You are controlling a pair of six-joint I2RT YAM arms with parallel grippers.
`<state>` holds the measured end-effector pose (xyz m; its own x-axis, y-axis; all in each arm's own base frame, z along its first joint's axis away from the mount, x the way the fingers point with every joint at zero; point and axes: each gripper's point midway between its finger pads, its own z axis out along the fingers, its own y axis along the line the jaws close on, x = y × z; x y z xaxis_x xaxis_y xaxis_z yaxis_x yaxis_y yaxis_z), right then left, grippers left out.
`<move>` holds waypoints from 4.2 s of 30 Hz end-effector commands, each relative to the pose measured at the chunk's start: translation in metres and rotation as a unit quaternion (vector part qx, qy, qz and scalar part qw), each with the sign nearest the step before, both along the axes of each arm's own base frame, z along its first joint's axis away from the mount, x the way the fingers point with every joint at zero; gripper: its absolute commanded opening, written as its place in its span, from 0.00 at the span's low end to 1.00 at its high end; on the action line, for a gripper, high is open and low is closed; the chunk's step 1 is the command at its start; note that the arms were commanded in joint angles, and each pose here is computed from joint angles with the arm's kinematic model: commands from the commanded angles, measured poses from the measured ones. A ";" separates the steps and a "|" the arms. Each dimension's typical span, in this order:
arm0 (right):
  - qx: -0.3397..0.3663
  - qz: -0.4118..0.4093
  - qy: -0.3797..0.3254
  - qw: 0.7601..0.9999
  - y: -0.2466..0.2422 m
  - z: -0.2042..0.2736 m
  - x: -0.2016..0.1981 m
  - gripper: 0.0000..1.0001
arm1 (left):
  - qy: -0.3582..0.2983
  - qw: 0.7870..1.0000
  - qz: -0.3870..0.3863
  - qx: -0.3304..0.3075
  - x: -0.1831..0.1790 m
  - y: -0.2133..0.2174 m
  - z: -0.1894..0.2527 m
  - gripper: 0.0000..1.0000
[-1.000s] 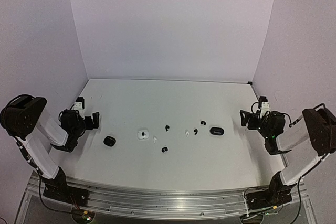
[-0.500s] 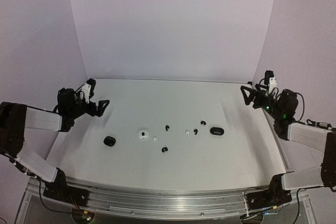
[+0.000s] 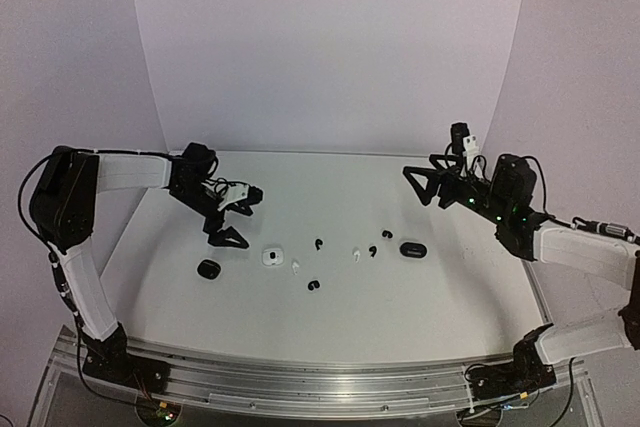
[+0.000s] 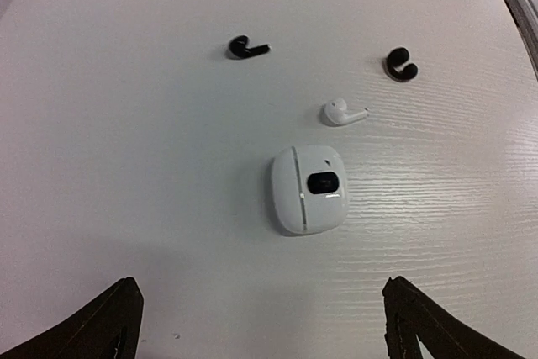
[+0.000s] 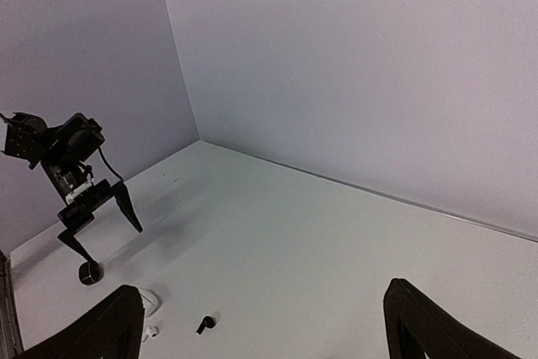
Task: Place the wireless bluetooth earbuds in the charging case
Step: Pick up the charging case from the center of the board, then pass from the left arm to the right, then pass from the right arm to the left
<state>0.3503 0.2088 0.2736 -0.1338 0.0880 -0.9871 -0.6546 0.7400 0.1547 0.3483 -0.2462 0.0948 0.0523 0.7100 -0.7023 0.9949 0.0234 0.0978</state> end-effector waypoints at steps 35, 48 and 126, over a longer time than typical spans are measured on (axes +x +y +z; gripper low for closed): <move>-0.058 0.064 0.033 0.996 0.110 -0.044 -0.014 0.98 | 0.021 0.996 -0.027 0.081 -0.019 -0.059 -0.080 0.51; -0.011 0.035 0.115 0.993 0.119 -0.043 0.006 0.98 | -0.059 0.998 -0.018 0.026 -0.005 -0.069 -0.029 0.27; -0.166 0.338 -0.183 0.908 0.259 0.062 -0.120 0.00 | -0.019 0.943 -0.132 -0.306 -0.133 -0.081 0.254 0.48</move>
